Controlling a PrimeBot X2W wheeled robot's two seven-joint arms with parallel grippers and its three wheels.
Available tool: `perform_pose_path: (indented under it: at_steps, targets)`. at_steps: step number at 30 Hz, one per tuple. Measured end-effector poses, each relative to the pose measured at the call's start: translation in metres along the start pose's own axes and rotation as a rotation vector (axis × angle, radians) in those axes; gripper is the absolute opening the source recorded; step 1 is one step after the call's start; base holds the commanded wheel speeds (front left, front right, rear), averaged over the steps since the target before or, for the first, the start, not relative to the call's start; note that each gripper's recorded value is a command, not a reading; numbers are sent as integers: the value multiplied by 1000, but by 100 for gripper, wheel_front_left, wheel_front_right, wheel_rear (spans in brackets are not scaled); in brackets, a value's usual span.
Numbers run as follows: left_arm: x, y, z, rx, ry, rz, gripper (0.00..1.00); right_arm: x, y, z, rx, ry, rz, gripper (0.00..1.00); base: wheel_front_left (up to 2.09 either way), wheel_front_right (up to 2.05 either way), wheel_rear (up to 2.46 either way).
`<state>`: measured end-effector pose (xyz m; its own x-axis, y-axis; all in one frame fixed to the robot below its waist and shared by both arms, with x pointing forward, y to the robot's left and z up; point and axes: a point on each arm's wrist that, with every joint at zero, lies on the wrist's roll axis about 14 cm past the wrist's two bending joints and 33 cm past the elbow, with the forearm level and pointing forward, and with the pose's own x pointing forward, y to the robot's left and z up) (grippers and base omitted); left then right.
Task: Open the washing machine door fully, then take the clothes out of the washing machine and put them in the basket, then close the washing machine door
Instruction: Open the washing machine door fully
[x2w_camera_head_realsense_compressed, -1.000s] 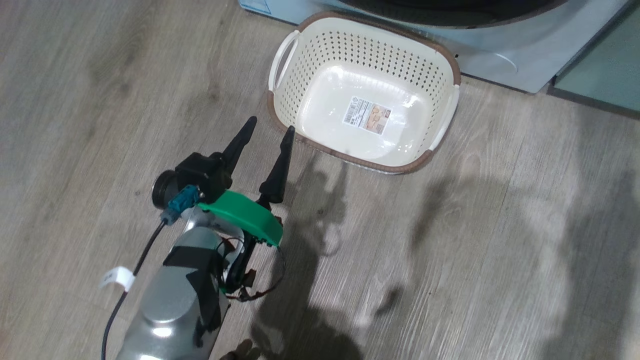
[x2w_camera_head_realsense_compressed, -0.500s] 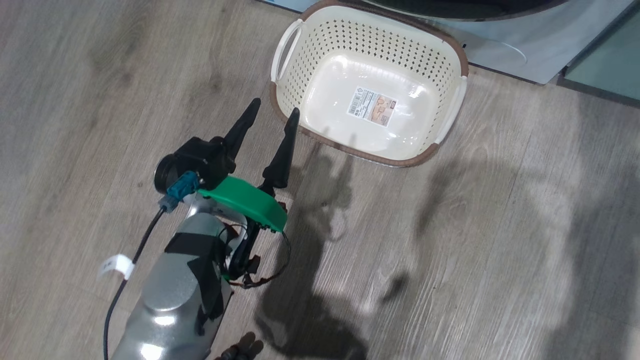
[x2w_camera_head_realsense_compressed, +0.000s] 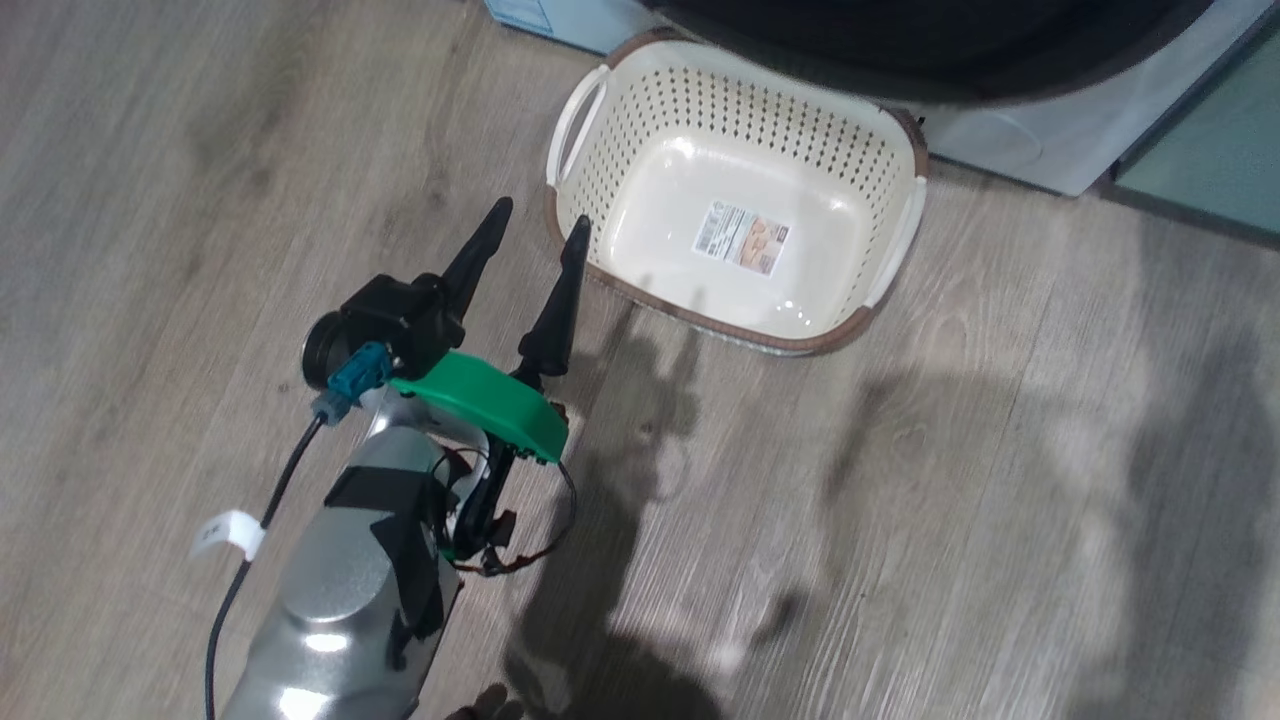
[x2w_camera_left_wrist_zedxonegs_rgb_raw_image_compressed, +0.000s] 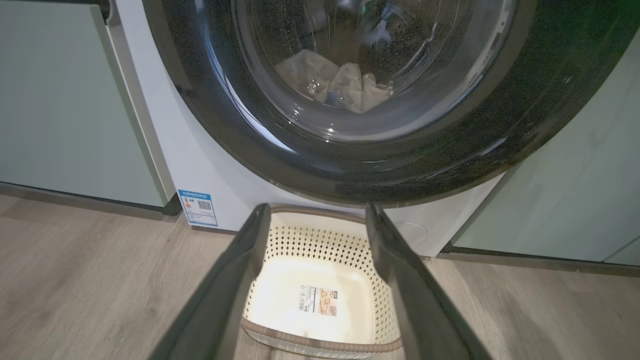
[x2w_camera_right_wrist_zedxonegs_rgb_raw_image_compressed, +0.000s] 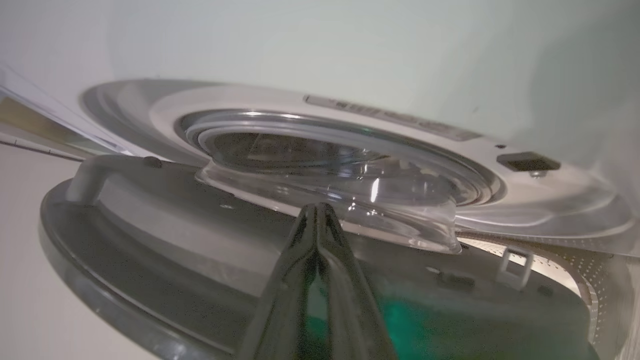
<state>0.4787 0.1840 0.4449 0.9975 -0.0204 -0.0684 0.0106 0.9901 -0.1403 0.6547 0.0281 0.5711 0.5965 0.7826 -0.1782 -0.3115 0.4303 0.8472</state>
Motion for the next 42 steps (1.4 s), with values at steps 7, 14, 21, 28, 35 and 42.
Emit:
perform_pose_path:
  at_steps: [7, 14, 21, 28, 35, 42]
  targets:
    - [-6, 0, 14, -2, -30, 5, 100, -12, 8, -22, -9, 85, -5, 0, 0, 0, 0]
    - [-24, 6, 22, 12, -41, 23, 100, -28, 22, -57, -3, 158, 9, 0, 0, 0, 0]
    - [-40, 15, 38, 32, -76, 49, 100, -43, 39, -91, 16, 213, 38, 0, 0, 0, 0]
    - [-57, 22, 48, 49, -98, 65, 100, -53, 55, -122, 30, 256, 59, 0, 0, 0, 0]
    - [-72, 29, 55, 57, -111, 78, 100, -55, 74, -157, 57, 312, 93, 0, 0, 0, 0]
    - [-80, 33, 62, 64, -128, 92, 100, -53, 94, -184, 82, 359, 144, 0, 0, 0, 0]
